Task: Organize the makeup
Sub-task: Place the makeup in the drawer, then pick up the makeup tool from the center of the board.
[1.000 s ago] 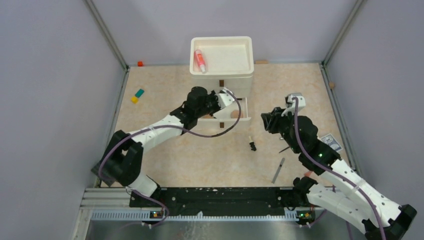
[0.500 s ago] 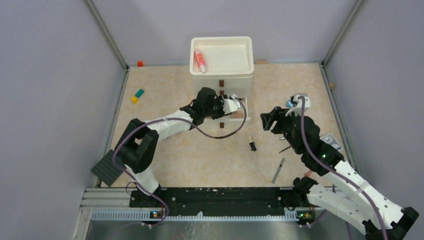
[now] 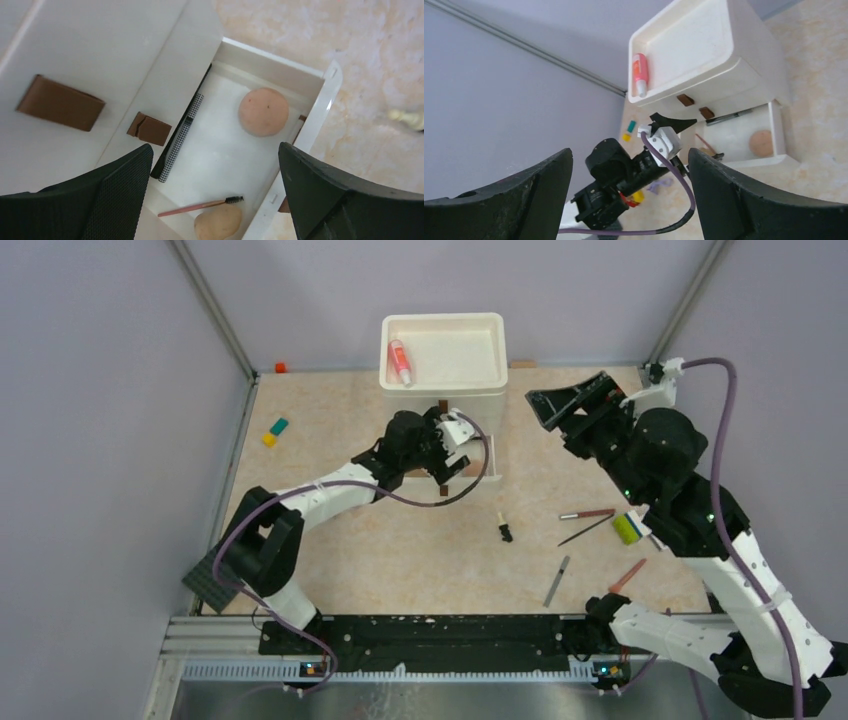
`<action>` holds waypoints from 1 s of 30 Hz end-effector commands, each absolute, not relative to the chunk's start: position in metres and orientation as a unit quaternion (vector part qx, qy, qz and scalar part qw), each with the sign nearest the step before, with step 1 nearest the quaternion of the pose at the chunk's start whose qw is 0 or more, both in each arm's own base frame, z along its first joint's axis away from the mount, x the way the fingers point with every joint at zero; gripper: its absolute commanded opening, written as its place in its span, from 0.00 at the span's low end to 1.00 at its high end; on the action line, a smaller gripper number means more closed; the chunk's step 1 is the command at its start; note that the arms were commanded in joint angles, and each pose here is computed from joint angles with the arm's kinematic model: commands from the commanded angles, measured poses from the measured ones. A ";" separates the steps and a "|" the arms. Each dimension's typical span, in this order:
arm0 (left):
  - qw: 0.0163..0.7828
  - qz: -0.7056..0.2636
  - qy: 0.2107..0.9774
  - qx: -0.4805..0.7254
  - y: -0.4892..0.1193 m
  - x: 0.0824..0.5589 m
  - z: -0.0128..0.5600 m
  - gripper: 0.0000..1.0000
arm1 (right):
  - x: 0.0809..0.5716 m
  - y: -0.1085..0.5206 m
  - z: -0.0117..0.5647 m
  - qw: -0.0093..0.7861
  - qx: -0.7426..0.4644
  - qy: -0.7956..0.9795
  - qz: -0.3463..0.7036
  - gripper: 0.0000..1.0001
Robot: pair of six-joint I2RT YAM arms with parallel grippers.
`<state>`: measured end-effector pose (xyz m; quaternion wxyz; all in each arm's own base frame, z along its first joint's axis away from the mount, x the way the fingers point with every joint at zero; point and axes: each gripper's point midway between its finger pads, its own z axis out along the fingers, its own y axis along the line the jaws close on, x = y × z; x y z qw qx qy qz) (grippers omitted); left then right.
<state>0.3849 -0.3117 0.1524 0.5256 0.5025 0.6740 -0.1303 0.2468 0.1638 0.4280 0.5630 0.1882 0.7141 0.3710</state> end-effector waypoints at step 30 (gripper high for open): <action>0.538 -0.154 0.820 0.121 -0.225 0.344 0.224 0.99 | 0.252 0.156 0.407 0.556 0.220 0.722 0.348 0.84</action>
